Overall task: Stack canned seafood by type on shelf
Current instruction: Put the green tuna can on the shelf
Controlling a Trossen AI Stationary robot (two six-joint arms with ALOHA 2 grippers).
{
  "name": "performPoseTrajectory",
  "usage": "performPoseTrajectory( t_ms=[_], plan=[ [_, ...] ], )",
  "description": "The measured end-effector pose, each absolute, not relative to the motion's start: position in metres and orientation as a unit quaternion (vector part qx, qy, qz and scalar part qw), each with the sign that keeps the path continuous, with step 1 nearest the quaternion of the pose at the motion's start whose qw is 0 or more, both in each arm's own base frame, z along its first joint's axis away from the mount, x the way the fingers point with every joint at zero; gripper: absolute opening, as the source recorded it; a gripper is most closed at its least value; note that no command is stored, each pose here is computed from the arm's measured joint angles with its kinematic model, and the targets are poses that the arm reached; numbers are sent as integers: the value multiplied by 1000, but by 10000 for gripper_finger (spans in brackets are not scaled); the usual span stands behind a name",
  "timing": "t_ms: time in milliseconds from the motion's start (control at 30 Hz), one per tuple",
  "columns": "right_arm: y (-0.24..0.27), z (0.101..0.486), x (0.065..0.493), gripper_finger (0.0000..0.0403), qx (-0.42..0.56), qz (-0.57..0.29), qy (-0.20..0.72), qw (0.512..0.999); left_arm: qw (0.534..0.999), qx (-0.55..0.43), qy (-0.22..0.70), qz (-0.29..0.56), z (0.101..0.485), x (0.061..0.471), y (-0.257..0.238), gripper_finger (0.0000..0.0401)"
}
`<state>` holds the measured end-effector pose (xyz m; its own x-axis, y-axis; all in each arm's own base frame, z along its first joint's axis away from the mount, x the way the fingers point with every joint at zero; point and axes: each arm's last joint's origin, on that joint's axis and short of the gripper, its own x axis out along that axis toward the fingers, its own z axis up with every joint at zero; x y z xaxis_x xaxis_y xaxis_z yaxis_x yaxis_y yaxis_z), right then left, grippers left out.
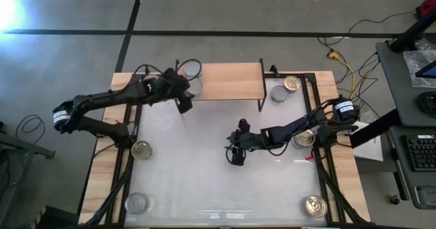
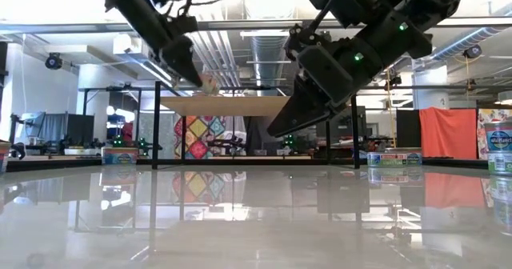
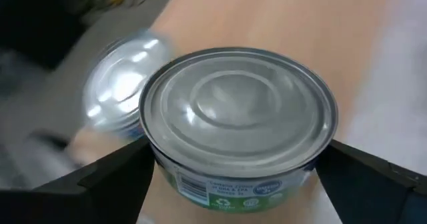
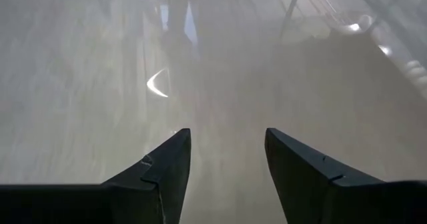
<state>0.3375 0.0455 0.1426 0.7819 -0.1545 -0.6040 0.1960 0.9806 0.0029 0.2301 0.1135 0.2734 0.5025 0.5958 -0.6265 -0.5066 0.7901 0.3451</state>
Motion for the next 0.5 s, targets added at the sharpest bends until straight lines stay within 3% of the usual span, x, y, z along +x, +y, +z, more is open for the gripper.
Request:
performPoseTrajectory(
  t_ms=[133, 500],
  plan=[
    [45, 142, 337, 180, 34, -94, 321, 942, 832, 77, 415, 360, 264, 234, 119, 391],
    [45, 142, 337, 180, 39, -96, 318, 942, 827, 81, 429, 354, 257, 239, 120, 387]
  ],
)
